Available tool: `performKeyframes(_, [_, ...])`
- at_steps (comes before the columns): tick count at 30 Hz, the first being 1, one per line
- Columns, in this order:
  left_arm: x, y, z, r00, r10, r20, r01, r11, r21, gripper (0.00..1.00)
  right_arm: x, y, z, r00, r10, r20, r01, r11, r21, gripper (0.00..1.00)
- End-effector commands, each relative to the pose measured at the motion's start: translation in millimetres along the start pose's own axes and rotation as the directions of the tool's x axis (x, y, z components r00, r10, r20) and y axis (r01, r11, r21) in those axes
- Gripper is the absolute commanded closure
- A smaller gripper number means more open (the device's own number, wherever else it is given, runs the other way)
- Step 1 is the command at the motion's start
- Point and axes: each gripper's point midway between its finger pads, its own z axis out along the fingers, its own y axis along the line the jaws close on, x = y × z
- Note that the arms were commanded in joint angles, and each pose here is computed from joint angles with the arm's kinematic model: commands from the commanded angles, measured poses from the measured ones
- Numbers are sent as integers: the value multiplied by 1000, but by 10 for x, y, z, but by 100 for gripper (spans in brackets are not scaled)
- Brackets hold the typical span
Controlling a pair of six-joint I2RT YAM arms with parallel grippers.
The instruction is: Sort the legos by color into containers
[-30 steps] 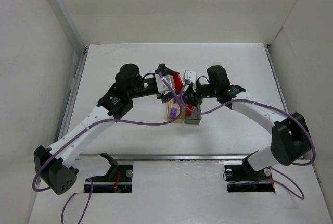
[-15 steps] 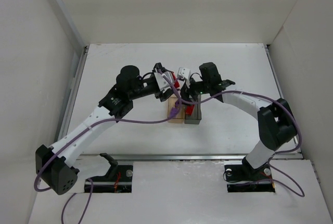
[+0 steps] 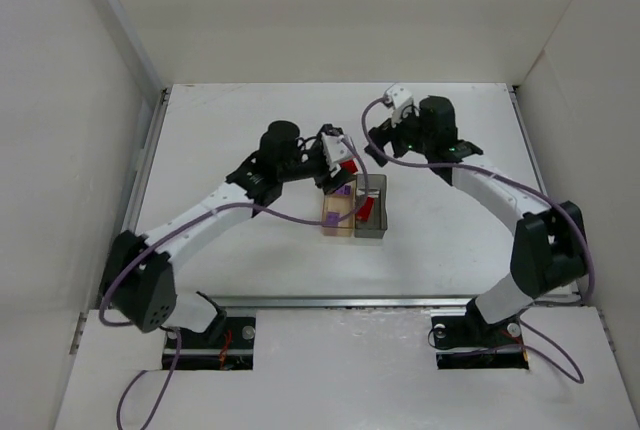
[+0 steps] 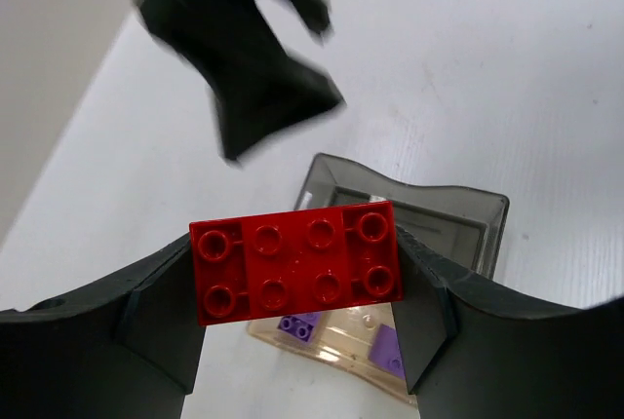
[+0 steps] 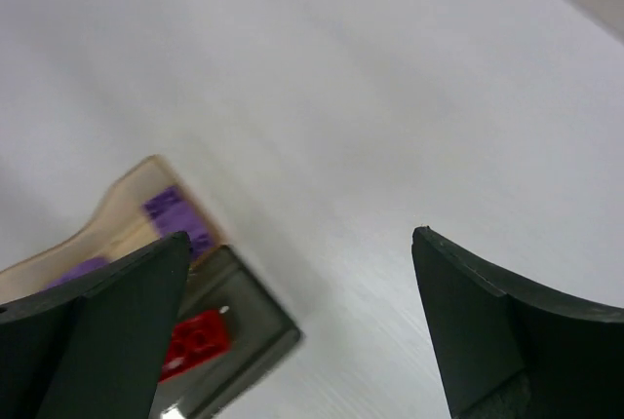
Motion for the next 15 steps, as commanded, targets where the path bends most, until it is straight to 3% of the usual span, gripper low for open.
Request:
performKeyframes(1, [47,-6,312,1000,-22,10,21,998,53,100,-525,-652,-483,986,24,167,-87,919,384,0])
performKeyframes(4, [313,17,755,999,3,-41,2,995,104,100,-341,-865,-706,989,41,139,-109,842,529,0])
performKeyframes(10, [632,-154,957,992,94,-79,-76,976,203,97,-186,-869,-1010,989,45,139,-120,793,597,0])
performKeyframes(13, [773,-253,1049,990,82,-117,-51,968,247,73,-102,-856,-1047,992,41,121,-107,788,607,0])
performKeyframes(15, [832,-261,1085,988,70,-141,-31,965,259,39,-130,-846,-1116,990,35,133,-110,781,615,0])
